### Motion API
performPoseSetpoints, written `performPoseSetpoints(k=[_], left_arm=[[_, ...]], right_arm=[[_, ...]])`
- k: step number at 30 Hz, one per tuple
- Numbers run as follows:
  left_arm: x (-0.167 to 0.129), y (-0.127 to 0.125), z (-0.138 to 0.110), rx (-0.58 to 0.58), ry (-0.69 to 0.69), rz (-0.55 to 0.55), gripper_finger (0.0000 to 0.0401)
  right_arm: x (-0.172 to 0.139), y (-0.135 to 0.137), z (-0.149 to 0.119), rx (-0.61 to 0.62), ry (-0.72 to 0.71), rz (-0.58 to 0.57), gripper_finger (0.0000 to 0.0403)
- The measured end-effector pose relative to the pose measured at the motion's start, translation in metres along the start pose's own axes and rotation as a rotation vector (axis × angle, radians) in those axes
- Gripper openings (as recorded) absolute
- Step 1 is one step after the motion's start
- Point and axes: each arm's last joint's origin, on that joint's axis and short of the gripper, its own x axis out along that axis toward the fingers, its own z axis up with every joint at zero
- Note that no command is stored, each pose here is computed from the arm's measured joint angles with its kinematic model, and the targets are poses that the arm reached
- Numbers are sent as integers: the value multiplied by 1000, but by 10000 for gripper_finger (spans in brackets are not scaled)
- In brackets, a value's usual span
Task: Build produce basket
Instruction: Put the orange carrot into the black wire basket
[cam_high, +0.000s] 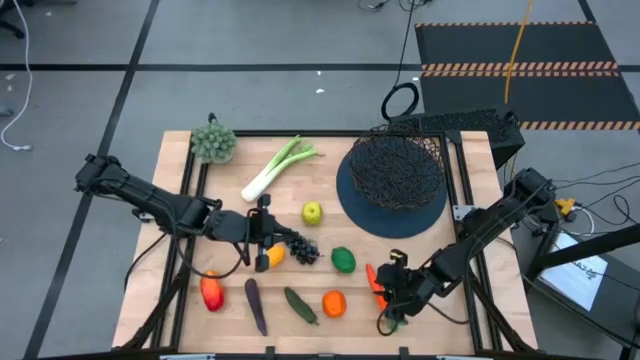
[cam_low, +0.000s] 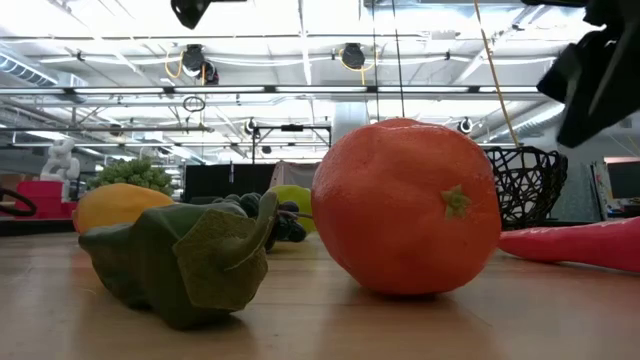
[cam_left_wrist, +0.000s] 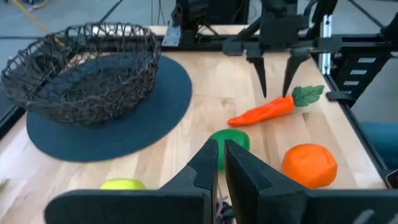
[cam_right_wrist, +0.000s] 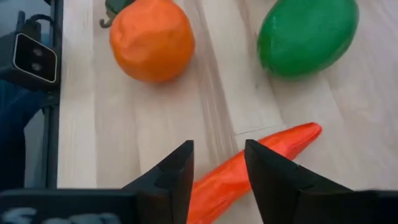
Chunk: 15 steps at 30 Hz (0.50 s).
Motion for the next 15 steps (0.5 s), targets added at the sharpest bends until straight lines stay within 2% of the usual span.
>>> performPoseSetpoints(k=[7,11,15], left_arm=[[0,2,0,-3,1,7,31],[0,2,0,-3,1,7,31],[0,2,0,-3,1,7,31]], right_arm=[[8,-1,-7,-80,0,-70,236],[20,-4,-9,-33,20,-104,284],[32,-6,-12,20,68,-118,310]])
